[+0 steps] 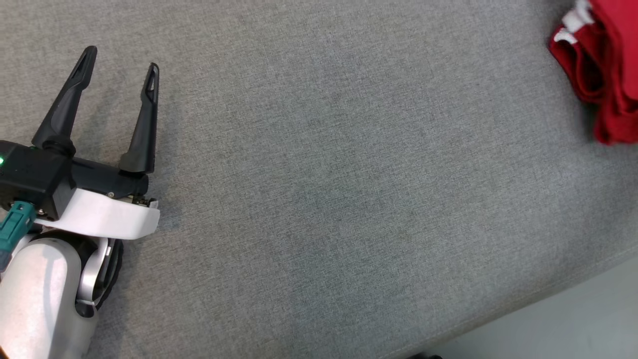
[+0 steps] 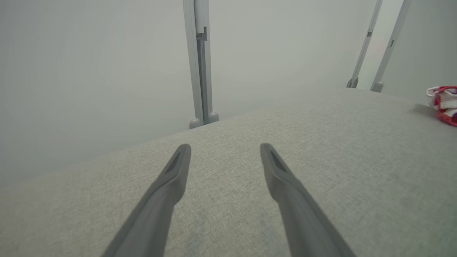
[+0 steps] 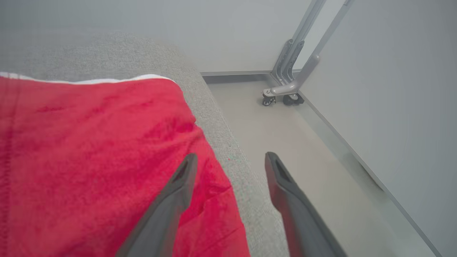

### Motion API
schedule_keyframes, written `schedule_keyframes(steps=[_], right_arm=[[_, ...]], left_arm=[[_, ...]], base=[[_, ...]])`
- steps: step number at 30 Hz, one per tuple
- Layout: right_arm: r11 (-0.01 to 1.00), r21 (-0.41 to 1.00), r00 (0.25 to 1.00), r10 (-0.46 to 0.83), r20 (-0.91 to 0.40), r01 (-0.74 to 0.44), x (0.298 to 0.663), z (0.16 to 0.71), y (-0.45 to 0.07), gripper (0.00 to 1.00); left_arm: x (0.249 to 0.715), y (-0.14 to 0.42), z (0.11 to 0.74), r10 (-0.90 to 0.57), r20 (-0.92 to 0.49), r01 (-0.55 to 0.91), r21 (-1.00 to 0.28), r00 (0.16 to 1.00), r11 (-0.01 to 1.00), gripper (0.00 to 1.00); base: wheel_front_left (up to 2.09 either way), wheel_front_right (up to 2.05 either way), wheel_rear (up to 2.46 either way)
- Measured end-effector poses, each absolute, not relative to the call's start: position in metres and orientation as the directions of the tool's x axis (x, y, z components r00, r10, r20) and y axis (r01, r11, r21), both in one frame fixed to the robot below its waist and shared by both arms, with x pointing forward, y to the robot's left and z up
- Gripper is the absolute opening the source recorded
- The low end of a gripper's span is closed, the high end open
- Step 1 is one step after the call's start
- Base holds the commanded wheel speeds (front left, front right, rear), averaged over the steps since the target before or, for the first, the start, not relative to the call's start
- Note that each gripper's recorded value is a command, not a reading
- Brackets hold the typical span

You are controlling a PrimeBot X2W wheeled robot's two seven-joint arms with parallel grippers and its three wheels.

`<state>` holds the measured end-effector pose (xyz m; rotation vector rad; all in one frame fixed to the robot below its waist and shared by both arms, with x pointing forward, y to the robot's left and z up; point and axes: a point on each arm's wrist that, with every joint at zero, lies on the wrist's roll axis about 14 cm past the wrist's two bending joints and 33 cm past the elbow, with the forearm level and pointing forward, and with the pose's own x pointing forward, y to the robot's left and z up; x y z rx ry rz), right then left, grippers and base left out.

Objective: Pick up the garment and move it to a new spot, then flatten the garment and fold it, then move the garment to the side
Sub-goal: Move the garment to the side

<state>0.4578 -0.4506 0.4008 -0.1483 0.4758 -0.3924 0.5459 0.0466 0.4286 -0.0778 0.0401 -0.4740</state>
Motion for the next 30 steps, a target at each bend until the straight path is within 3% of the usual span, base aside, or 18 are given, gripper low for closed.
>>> schedule_keyframes(steps=[7, 9, 15, 24, 30], right_arm=[[0.911, -0.195, 0.842, -0.410, -0.351, 0.362, 0.458, 0.427, -0.454, 1.00], [0.920, -0.153, 0.886, -0.389, -0.253, 0.360, 0.467, 0.460, -0.449, 1.00], [0.936, -0.091, 0.929, -0.349, -0.120, 0.340, 0.462, 0.496, -0.431, 1.00], [0.987, -0.020, 0.986, -0.157, 0.062, 0.159, 0.462, 0.529, -0.336, 1.00], [0.999, 0.031, 0.994, -0.026, 0.107, 0.023, 0.465, 0.538, -0.264, 1.00]], left_arm=[[0.539, 0.051, 0.444, -0.435, 0.008, 0.433, -0.091, 0.901, 0.897, 1.00], [0.533, 0.055, 0.453, -0.414, 0.021, 0.414, -0.099, 0.910, 0.905, 1.00], [0.520, 0.064, 0.472, -0.372, 0.046, 0.375, -0.112, 0.927, 0.920, 1.00], [0.488, 0.099, 0.497, -0.261, 0.067, 0.267, -0.115, 0.963, 0.957, 1.00], [0.465, 0.131, 0.508, -0.167, 0.074, 0.175, -0.114, 0.983, 0.978, 1.00]], base=[[0.00, 0.00, 0.00], [0.00, 0.00, 0.00], [0.00, 0.00, 0.00], [0.00, 0.00, 0.00], [0.00, 0.00, 0.00]])
